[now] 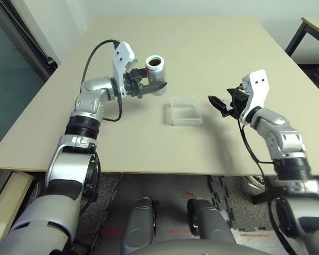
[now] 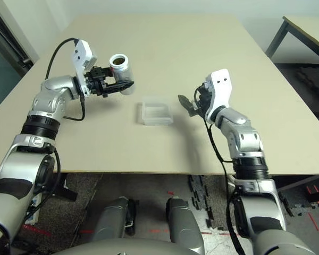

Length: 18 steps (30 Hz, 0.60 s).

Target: Pour the medicine from the bottle into the box.

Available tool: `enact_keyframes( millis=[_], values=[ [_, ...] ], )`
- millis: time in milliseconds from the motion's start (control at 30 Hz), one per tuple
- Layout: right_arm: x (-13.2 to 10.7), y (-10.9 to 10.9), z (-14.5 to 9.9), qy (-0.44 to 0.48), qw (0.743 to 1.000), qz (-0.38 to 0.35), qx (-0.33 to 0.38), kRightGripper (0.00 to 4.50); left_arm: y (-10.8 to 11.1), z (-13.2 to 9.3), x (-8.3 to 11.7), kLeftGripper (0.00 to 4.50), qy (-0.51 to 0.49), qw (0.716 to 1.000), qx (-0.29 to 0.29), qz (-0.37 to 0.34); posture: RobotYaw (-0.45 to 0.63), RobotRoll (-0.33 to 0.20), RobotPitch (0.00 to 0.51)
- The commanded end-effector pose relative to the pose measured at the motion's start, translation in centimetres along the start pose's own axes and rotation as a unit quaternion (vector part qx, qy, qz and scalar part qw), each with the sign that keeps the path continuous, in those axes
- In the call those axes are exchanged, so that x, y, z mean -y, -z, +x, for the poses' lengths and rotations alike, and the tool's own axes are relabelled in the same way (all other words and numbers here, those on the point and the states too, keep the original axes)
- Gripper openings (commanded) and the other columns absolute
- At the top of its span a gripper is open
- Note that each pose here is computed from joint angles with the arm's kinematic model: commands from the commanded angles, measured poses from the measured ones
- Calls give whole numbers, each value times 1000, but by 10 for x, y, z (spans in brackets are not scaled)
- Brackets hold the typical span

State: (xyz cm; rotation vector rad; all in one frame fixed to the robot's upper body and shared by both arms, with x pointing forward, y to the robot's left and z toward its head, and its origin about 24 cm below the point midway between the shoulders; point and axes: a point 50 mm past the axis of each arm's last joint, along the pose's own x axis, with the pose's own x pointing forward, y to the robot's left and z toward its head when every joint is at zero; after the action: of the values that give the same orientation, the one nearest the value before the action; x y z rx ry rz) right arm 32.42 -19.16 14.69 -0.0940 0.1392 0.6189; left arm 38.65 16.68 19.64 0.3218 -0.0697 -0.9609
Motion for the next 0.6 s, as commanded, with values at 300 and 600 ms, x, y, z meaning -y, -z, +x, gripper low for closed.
enact_keyframes(
  millis=[300,600],
  values=[
    [2,-29,-12,-91,992,-74,-38,4500,26,-17,-21,2666,-94,988,-103,71,-20,0,78],
    [-3,-41,-15,-139,982,-106,-67,4500,35,-22,-33,2666,-182,964,-168,100,-22,0,76]
  ],
)
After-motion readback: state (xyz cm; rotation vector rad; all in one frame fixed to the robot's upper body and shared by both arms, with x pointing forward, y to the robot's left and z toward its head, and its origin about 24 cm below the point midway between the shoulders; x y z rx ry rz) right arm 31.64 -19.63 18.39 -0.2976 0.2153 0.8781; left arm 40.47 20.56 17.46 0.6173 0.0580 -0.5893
